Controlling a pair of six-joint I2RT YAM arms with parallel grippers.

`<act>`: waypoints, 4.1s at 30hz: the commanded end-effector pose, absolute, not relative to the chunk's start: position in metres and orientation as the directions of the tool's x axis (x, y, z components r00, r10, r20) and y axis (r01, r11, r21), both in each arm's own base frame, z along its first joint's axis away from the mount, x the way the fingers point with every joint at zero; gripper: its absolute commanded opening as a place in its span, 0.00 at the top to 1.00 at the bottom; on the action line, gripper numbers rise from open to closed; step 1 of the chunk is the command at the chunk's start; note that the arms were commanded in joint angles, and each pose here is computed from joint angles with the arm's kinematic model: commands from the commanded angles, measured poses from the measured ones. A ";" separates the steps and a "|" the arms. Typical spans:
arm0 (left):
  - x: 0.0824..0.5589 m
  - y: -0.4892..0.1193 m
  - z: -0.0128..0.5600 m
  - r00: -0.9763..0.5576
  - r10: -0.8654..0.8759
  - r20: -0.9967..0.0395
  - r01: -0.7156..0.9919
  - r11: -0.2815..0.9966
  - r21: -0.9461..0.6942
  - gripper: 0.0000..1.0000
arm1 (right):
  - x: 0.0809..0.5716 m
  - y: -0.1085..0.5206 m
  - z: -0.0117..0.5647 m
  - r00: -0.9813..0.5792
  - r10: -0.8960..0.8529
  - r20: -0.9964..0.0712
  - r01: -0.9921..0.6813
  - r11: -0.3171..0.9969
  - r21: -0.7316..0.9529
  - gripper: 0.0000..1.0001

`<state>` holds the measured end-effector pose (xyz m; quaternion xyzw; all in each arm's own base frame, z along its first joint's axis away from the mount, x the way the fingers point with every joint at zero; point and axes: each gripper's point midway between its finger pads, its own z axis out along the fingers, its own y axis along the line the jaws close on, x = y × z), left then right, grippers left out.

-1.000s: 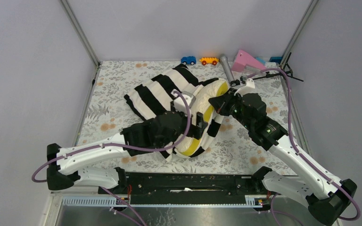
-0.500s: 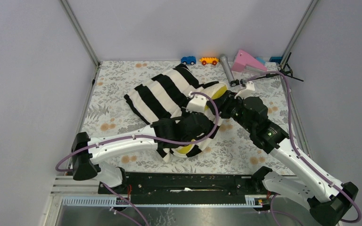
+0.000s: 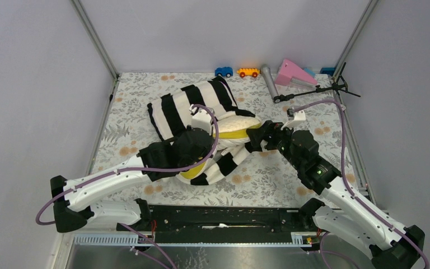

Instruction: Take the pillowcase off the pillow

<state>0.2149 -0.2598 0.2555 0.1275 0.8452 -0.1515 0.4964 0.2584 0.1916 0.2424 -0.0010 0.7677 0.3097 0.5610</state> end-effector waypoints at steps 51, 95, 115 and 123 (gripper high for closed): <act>0.150 -0.235 0.448 -0.282 -0.285 -0.916 0.692 0.602 -0.400 1.00 | 0.337 0.217 0.126 -0.619 0.442 -0.649 -0.058 0.799 0.599 0.98; 0.283 -0.360 0.271 -0.614 -0.015 -0.789 0.512 0.754 -0.412 0.15 | 0.249 0.120 0.189 -0.491 0.417 -0.765 -0.009 0.876 0.483 0.07; 0.205 -0.331 0.270 -0.671 0.026 -0.741 0.616 0.577 -0.537 0.01 | 0.204 0.162 0.165 -0.673 0.372 -0.639 -0.170 0.763 0.624 0.00; 0.194 -0.356 0.315 -0.671 -0.009 -0.741 0.679 0.394 -0.619 0.01 | 0.210 0.150 0.164 -0.646 0.429 -0.632 -0.082 0.784 0.615 0.01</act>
